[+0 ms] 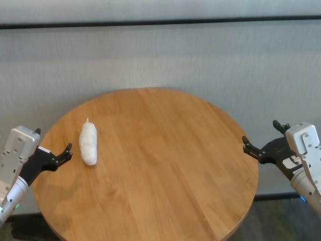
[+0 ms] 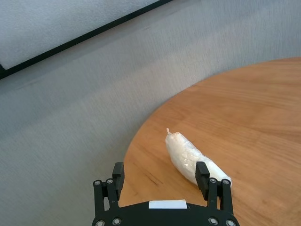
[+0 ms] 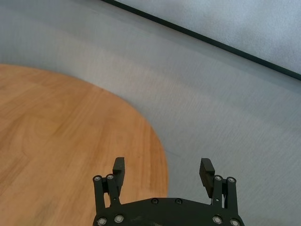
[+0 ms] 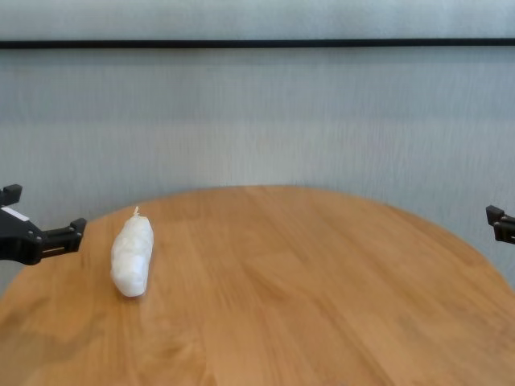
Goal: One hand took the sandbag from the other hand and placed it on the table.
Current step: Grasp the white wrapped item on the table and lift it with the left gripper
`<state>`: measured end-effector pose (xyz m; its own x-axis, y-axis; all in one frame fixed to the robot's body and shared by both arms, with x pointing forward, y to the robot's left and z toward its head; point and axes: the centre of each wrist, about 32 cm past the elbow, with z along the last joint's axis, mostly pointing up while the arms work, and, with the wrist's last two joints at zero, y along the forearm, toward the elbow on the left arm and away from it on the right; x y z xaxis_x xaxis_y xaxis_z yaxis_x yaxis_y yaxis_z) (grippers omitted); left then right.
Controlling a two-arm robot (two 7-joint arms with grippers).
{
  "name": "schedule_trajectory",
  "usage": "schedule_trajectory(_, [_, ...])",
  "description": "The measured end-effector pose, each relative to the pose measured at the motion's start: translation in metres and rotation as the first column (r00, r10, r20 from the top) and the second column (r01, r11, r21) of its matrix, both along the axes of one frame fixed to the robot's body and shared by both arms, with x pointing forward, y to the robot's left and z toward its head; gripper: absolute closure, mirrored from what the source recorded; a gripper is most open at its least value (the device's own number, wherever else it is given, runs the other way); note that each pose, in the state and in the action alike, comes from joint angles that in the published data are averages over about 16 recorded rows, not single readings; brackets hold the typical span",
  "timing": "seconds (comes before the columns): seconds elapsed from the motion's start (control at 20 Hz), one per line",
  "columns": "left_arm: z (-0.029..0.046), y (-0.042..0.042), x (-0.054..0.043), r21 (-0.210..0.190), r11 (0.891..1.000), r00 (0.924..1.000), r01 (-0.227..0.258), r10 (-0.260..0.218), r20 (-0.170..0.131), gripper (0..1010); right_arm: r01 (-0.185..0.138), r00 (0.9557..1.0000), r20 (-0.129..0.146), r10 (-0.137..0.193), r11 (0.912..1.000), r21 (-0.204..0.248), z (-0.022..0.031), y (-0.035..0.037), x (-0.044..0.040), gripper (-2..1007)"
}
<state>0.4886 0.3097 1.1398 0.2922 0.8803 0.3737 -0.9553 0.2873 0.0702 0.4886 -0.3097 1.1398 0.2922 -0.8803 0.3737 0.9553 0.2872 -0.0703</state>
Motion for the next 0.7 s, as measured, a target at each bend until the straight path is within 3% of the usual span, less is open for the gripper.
schedule_trajectory(0.7, [0.0000, 0.0000, 0.0000, 0.000, 1.000, 1.0000, 0.000, 0.000, 0.000, 10, 0.000, 1.0000, 0.000, 0.000, 1.0000, 0.000, 0.0000, 0.0000, 0.0000, 3])
